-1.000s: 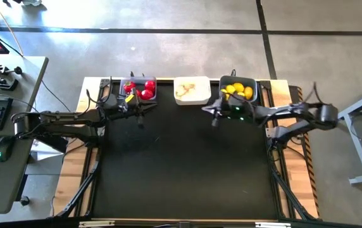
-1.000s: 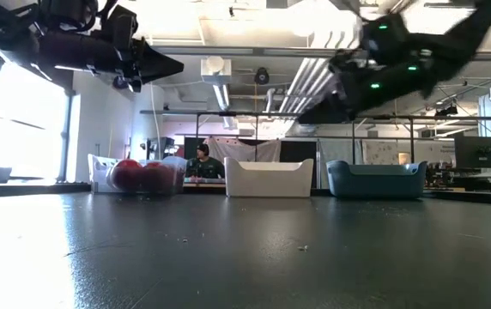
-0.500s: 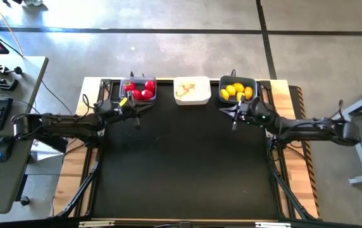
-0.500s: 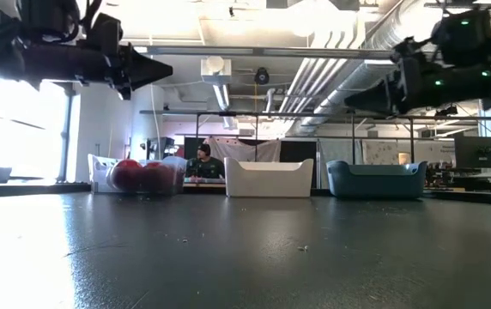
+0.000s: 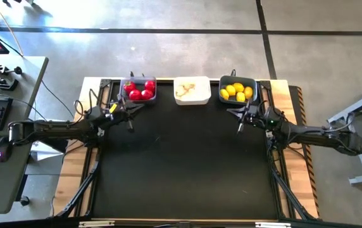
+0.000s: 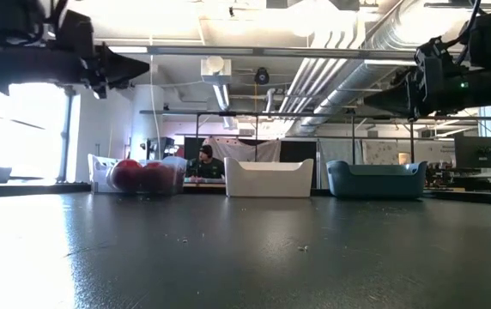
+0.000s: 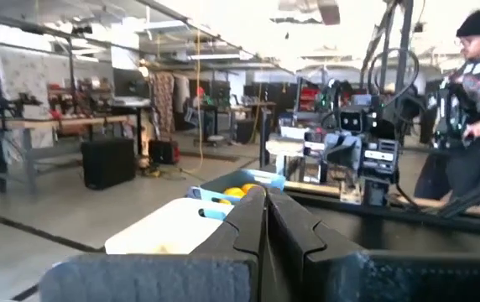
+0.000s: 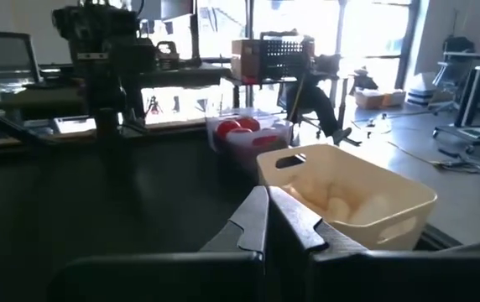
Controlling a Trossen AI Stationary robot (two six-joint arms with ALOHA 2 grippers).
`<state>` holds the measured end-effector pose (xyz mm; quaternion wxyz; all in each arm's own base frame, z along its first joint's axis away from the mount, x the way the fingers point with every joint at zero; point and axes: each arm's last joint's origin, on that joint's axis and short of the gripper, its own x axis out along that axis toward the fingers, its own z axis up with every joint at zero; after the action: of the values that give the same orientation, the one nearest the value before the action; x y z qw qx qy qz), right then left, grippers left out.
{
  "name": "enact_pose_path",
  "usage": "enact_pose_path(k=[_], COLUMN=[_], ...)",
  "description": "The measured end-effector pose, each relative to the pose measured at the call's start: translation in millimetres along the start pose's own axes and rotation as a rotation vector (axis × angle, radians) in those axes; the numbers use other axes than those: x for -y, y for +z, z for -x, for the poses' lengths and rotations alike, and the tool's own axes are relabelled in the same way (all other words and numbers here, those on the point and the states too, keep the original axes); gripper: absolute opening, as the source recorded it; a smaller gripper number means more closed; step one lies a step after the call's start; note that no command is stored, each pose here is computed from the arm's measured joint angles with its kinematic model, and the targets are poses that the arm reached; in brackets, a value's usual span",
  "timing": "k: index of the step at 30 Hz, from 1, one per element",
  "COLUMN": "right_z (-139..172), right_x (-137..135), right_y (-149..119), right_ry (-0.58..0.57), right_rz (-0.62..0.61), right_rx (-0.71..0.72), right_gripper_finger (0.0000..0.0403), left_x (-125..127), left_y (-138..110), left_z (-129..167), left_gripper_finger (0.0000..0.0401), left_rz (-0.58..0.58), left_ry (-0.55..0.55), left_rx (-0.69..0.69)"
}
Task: Sort produce into baskets
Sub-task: Return to Home Position
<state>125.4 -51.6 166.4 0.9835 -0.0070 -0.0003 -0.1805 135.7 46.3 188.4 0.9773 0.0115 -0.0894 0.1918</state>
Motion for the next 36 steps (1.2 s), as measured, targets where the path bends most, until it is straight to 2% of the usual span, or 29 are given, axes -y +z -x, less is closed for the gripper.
enact_pose_path(k=[10,15,25,29,32,34,36], right_z=[10,15,28,35,39,39,38], right_x=[1,1,1,0,1,2,2], right_y=[3,6,9,11,12,10,4], right_ry=[-0.034,-0.035,-0.051,-0.054,-0.092,-0.112,-0.108], right_rz=[0.004,-0.006,0.014,0.025,0.068,0.1,0.089], right_rx=[0.01,0.035,0.068,0.098,0.127,0.095,0.037], right_gripper_finger=[0.0,0.0,0.0,0.0,0.0,0.0,0.0], left_x=[6,9,13,13,12,10,6], left_y=[-2,-9,-8,-6,-10,-11,-11], left_z=[21,29,52,52,51,51,49], left_gripper_finger=[0.0,0.0,0.0,0.0,0.0,0.0,0.0], left_rz=[0.019,0.026,0.092,0.073,0.106,0.074,0.044], left_ry=[0.06,0.059,-0.077,-0.13,-0.167,-0.154,-0.082], left_rx=[-0.032,-0.131,-0.139,-0.158,-0.177,-0.179,-0.175])
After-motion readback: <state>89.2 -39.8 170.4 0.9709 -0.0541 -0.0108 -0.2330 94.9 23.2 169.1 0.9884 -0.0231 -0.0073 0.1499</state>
